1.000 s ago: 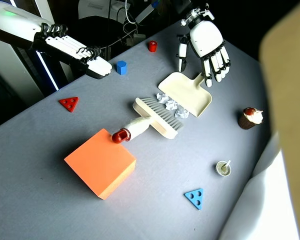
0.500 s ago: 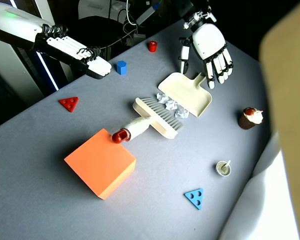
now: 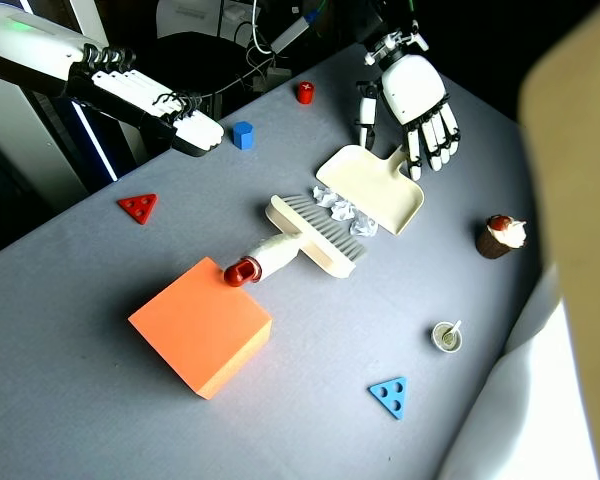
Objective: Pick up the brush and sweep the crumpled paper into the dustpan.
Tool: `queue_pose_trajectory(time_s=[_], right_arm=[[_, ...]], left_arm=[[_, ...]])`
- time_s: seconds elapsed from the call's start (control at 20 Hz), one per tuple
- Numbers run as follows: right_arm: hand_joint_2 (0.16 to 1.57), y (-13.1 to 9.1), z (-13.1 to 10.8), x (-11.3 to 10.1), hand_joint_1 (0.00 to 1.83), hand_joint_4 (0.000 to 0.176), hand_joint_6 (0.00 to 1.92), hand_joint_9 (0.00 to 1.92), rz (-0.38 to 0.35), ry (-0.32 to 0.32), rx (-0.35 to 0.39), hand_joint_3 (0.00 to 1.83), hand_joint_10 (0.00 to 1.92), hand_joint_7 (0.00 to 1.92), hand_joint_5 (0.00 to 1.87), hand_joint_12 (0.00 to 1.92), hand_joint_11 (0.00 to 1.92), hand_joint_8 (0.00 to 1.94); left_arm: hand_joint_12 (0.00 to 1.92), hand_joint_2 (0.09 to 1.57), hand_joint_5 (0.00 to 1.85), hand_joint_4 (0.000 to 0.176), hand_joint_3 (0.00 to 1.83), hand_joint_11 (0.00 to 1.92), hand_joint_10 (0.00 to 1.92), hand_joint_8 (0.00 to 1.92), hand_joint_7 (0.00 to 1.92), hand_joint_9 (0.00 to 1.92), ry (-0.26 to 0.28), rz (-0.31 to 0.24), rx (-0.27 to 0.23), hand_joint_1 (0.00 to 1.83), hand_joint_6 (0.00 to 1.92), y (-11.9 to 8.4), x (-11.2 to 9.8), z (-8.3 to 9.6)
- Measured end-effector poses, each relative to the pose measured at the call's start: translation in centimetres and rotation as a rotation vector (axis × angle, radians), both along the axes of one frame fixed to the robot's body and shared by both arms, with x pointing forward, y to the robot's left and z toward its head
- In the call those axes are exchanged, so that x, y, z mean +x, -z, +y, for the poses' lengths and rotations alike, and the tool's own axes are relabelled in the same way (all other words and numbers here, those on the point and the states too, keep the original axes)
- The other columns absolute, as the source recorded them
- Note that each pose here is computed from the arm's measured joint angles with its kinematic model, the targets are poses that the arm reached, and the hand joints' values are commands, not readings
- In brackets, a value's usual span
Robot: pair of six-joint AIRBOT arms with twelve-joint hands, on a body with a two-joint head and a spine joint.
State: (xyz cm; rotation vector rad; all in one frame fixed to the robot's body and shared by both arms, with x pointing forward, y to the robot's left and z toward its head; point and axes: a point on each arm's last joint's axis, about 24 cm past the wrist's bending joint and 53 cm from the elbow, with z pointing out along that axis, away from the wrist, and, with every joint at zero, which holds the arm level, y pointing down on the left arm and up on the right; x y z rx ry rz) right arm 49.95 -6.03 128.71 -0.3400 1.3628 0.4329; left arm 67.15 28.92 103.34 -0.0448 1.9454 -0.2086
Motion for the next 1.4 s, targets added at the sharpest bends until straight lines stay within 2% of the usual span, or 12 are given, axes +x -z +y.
queue_pose_trajectory(time_s=[0.05, 0.1, 0.2, 0.45, 0.55, 0.7, 0.85, 1.05, 1.2, 1.25, 1.4], right_arm=[[0.98, 0.0, 0.0, 0.0, 0.10, 0.000, 0.00, 0.13, 0.000, 0.000, 0.000, 0.00, 0.00, 0.13, 0.11, 0.00, 0.14, 0.00], [0.98, 0.0, 0.0, 0.0, 0.11, 0.000, 0.00, 0.13, -0.001, 0.000, 0.000, 0.00, 0.00, 0.13, 0.11, 0.00, 0.14, 0.00], [0.98, 0.0, 0.0, 0.0, 0.08, 0.000, 0.00, 0.14, 0.001, 0.001, 0.001, 0.00, 0.00, 0.14, 0.11, 0.01, 0.15, 0.00], [0.99, 0.0, 0.0, 0.0, 0.10, 0.000, 0.00, 0.10, 0.000, 0.000, 0.000, 0.00, 0.00, 0.10, 0.08, 0.00, 0.12, 0.00], [0.99, 0.6, -0.1, 0.0, 0.11, 0.000, 0.00, 0.08, 0.009, 0.002, -0.013, 0.00, 0.00, 0.07, 0.06, 0.00, 0.10, 0.00], [0.97, 1.7, 0.5, 0.6, 0.14, 0.000, 0.00, 0.09, 0.020, -0.002, -0.020, 0.00, 0.00, 0.08, 0.05, 0.01, 0.12, 0.00], [0.97, 1.4, 0.7, 2.0, 0.53, 0.000, 0.00, 0.08, -0.059, 0.052, -0.043, 0.00, 0.00, 0.07, 0.01, 0.00, 0.11, 0.00], [0.83, 1.4, 1.6, 3.6, 0.87, 0.000, 0.00, 0.10, -0.119, 0.104, -0.041, 0.00, 0.00, 0.09, 0.03, 0.01, 0.12, 0.00], [0.81, 0.2, 2.0, 3.8, 1.05, 0.000, 0.01, 0.10, -0.153, 0.113, -0.004, 0.00, 0.00, 0.09, 0.06, 0.01, 0.13, 0.00], [0.88, -0.1, 1.8, 4.0, 1.04, 0.000, 0.01, 0.08, -0.169, 0.131, 0.007, 0.02, 0.00, 0.08, 0.07, 0.01, 0.12, 0.00], [0.87, 0.8, 1.8, 5.5, 1.10, 0.000, 0.02, 0.10, -0.151, 0.170, 0.025, 0.01, 0.01, 0.10, 0.12, 0.02, 0.16, 0.01]], left_arm=[[0.69, 1.08, 1.03, 0.027, 0.01, 0.18, 0.00, 0.01, 0.46, 0.45, 0.005, -0.013, 0.002, 1.06, 0.65, -0.2, 0.1, -0.2], [0.71, 1.09, 1.05, 0.000, 0.00, 0.20, 0.00, 0.01, 0.49, 0.46, 0.007, -0.019, 0.005, 1.11, 0.82, -0.3, 0.1, -0.3], [0.73, 1.08, 1.07, 0.000, 0.00, 0.18, 0.00, 0.00, 0.51, 0.47, 0.015, -0.030, 0.007, 1.17, 0.82, -0.5, 0.3, -0.6], [0.74, 1.08, 1.06, 0.000, 0.00, 0.17, 0.00, 0.00, 0.51, 0.48, 0.023, -0.030, 0.008, 1.15, 0.85, -0.6, 0.1, -1.2], [0.76, 1.09, 1.05, 0.000, 0.00, 0.17, 0.00, 0.00, 0.52, 0.48, 0.020, -0.025, -0.004, 1.15, 0.86, -0.7, 0.3, -1.5], [0.77, 1.09, 1.05, 0.000, 0.00, 0.14, 0.00, 0.00, 0.48, 0.44, 0.032, -0.009, 0.003, 1.14, 0.87, -1.0, 0.6, -1.8], [0.80, 1.08, 1.06, 0.000, 0.00, 0.15, 0.00, 0.00, 0.50, 0.46, 0.038, -0.011, 0.008, 1.13, 0.85, -1.6, 1.3, -1.7], [0.83, 1.10, 1.01, 0.000, 0.00, 0.11, 0.00, 0.00, 0.47, 0.43, 0.036, -0.012, -0.003, 1.11, 0.93, -2.1, 1.9, -1.7], [0.84, 1.10, 1.01, 0.000, 0.00, 0.09, 0.00, 0.00, 0.46, 0.42, 0.045, -0.025, -0.035, 1.11, 0.92, -3.3, 2.6, -2.8], [0.85, 1.10, 1.02, 0.000, 0.00, 0.11, 0.01, 0.00, 0.48, 0.45, 0.051, -0.031, -0.044, 1.10, 0.92, -3.8, 2.8, -3.2], [0.85, 1.11, 1.00, 0.000, 0.00, 0.08, 0.00, 0.00, 0.47, 0.44, 0.050, -0.041, -0.042, 1.10, 0.94, -4.2, 3.7, -3.0]])
